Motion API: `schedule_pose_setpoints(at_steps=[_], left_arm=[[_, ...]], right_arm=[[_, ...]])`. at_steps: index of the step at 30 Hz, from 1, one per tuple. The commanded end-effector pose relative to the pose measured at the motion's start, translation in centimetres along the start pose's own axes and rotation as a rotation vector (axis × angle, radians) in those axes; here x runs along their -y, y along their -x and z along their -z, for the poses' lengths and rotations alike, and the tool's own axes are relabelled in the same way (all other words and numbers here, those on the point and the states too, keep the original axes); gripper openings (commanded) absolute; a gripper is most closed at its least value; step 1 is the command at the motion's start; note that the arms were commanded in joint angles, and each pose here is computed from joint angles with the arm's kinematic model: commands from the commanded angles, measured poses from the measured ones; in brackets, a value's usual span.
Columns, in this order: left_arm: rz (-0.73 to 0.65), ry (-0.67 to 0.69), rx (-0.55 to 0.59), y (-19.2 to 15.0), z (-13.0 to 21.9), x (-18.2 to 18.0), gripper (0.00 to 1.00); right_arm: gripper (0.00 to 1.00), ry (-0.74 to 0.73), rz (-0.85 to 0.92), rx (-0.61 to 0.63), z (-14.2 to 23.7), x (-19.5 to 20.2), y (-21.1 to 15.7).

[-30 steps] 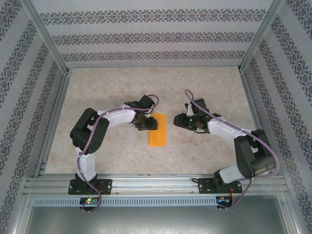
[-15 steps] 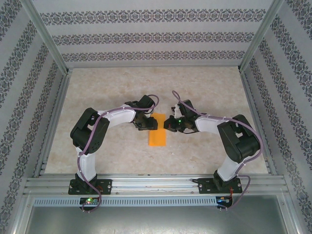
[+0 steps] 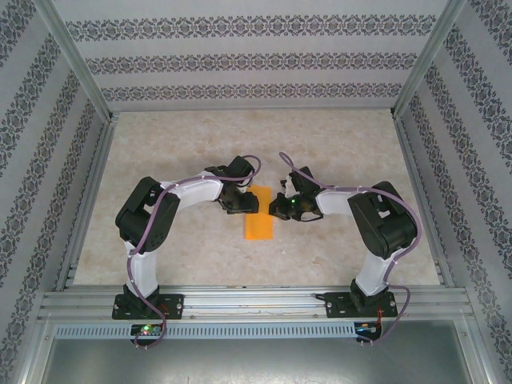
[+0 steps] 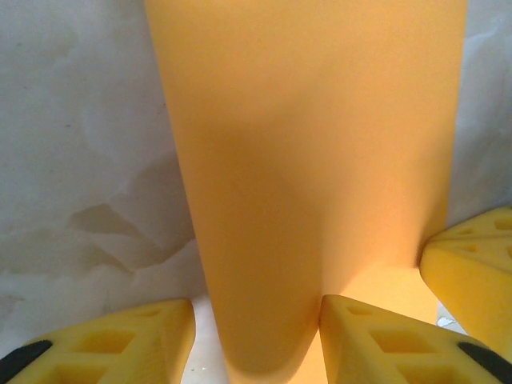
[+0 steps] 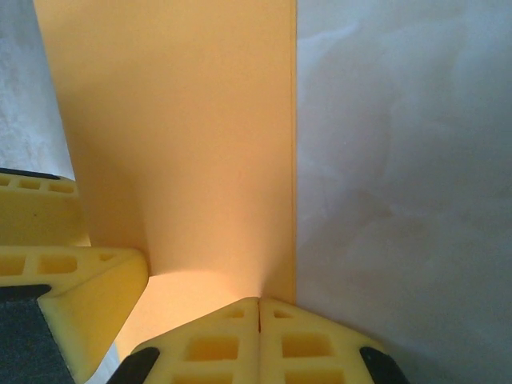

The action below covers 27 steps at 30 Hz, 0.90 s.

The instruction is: Fold a paper plane with a square sheet of paper (fold left side to right side)

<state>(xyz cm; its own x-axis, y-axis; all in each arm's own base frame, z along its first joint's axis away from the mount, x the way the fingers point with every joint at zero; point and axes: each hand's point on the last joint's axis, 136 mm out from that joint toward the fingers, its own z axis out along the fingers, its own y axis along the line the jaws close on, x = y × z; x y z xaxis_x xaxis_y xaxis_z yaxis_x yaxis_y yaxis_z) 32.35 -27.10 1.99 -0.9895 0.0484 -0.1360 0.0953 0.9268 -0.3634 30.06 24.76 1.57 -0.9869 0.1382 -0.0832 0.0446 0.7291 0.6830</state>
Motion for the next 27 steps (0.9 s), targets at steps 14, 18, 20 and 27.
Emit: schedule_pose_setpoints(at_steps=[14, 18, 20, 27], left_arm=[[-0.08, -0.064, 0.201, 0.9, 6.3, 1.6, 0.6], [-0.127, -0.154, 0.261, 1.2, 8.7, 3.4, 0.43], [-0.146, -0.23, 0.24, 0.9, 8.7, 4.7, 0.33], [-0.155, -0.393, 0.114, -0.3, 4.9, 6.6, 0.1]], right_arm=[[0.0, -0.199, -0.026, -0.065, -0.9, 4.7, -2.0], [0.0, -0.201, -0.02, -0.059, -0.8, 4.7, -1.9], [0.0, -0.203, -0.02, -0.061, -0.9, 4.7, -1.9], [0.0, -0.215, -0.02, -0.066, -1.0, 5.0, -2.1]])
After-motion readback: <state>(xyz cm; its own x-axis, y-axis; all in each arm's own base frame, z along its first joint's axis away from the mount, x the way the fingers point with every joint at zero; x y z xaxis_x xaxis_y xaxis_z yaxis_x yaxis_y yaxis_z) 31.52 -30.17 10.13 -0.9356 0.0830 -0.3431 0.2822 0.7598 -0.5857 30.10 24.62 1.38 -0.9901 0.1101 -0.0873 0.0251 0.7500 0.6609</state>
